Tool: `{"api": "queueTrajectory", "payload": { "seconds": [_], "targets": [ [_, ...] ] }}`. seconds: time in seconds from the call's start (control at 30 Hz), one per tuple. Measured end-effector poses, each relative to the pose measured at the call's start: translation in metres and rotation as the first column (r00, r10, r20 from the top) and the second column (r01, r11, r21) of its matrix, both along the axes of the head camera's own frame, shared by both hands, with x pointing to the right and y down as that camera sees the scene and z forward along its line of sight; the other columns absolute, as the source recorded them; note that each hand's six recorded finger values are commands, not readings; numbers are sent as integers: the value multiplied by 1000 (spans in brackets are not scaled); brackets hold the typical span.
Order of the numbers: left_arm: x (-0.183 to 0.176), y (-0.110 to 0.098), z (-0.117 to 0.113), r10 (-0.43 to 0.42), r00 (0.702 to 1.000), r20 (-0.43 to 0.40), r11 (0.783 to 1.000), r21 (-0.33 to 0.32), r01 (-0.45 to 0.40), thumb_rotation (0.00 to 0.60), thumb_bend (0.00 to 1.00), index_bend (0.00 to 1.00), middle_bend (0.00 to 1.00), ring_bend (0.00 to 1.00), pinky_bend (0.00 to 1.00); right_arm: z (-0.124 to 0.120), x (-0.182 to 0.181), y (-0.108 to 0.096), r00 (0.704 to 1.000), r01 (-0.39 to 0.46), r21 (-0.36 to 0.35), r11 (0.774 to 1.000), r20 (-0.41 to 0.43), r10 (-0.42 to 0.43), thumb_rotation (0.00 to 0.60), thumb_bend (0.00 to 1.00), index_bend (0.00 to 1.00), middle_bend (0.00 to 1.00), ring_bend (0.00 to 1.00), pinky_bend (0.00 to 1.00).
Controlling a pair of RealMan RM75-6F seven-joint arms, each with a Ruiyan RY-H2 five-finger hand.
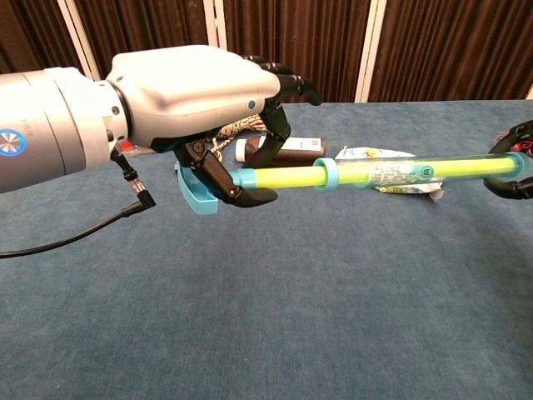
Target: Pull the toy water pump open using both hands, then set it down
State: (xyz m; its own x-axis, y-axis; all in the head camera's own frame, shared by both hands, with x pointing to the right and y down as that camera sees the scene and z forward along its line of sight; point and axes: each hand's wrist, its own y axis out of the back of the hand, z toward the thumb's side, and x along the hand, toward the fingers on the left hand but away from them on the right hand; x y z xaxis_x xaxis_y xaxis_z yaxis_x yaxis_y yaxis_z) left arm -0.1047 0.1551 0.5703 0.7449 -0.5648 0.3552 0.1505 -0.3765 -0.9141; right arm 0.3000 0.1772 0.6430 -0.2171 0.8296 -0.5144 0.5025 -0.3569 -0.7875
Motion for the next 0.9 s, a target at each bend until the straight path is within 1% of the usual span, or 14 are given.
{"api": "queueTrajectory", "payload": {
  "seconds": [0.17,0.43,0.7,0.9],
  "targets": [
    [-3,0,0,-5,1000,1,1000,-2,5,600,389,690,61,0,0,-4,12,-5,1000,-14,11,1000,-23,15,600,513,622,136,0,0],
    [-7,1,2,-8,1000,5,1000,-8,8,600,389,689,62,0,0,-8,29,-8,998,-31,18,999,-52,32,600,515,650,142,0,0],
    [-18,5,5,-14,1000,17,1000,-17,14,600,390,689,63,0,0,-13,57,-14,994,-62,30,998,-91,65,600,517,668,147,0,0],
    [-29,7,9,-24,999,26,999,-28,24,600,390,690,63,0,0,-15,79,-14,988,-90,27,996,-120,92,600,516,680,149,0,0]
  ]
}}
